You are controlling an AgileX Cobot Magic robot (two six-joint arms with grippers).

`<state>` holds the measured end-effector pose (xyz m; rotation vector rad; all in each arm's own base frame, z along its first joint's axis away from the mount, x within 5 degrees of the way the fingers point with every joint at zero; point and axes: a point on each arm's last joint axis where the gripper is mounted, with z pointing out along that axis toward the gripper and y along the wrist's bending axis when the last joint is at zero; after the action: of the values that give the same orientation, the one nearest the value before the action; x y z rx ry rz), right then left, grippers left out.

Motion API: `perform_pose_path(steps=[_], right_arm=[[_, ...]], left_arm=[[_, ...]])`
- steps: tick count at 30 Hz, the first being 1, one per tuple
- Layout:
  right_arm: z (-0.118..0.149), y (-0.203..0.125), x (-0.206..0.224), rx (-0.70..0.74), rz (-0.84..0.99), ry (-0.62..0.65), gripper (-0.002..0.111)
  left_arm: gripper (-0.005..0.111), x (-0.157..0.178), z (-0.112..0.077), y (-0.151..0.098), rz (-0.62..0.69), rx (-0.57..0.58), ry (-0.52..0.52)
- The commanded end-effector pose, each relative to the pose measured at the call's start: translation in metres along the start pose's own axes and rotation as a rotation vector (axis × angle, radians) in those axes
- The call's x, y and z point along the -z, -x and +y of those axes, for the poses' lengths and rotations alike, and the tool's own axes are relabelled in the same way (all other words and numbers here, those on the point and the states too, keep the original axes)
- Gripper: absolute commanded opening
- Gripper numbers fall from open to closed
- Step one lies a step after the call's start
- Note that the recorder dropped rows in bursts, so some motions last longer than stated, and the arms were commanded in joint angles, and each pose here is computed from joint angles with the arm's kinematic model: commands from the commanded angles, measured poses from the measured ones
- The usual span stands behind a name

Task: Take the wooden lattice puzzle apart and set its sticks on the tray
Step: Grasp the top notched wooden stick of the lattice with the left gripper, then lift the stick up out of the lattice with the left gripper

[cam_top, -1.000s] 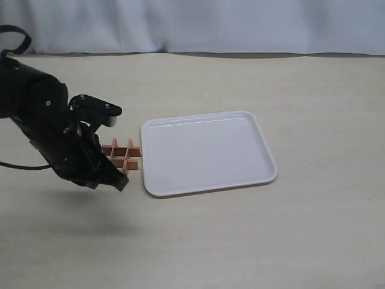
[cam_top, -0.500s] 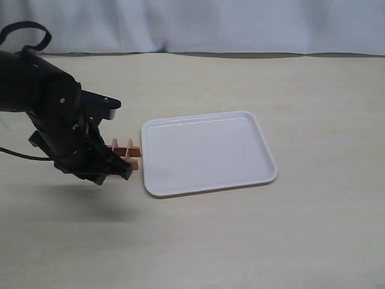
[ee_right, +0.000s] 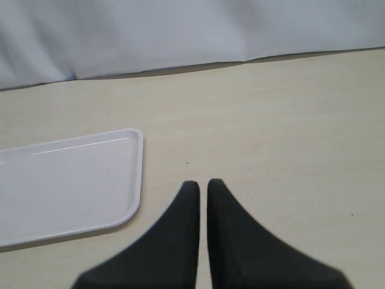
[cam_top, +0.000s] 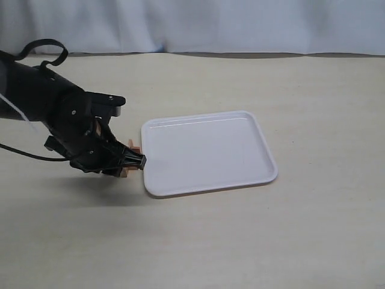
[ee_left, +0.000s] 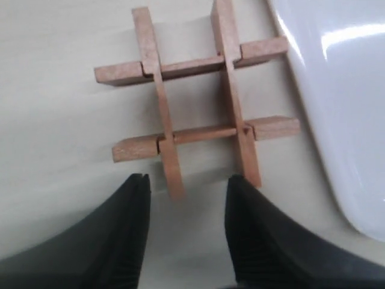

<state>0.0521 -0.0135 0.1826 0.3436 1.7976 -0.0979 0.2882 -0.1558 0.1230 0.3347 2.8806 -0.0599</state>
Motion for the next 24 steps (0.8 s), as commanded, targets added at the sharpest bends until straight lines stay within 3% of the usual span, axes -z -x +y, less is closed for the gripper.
perform_pose_path(steps=[1, 12, 19, 24], right_arm=[[-0.0001, -0.0003, 0.0002, 0.01, -0.004, 0.0, 0.004], [-0.0001, -0.0003, 0.0002, 0.01, -0.004, 0.0, 0.004], [-0.0001, -0.0003, 0.0002, 0.01, -0.004, 0.0, 0.004], [-0.0001, -0.0003, 0.0002, 0.01, -0.004, 0.0, 0.004]], left_arm=[[0.039, -0.0014, 0.0028, 0.0035, -0.031, 0.033, 0.037], [0.039, -0.0013, 0.0018, 0.0061, -0.061, 0.067, 0.024], [0.017, -0.0029, 0.0014, 0.0036, -0.058, 0.081, 0.013], [0.014, -0.005, 0.002, 0.0012, -0.067, 0.069, 0.011]])
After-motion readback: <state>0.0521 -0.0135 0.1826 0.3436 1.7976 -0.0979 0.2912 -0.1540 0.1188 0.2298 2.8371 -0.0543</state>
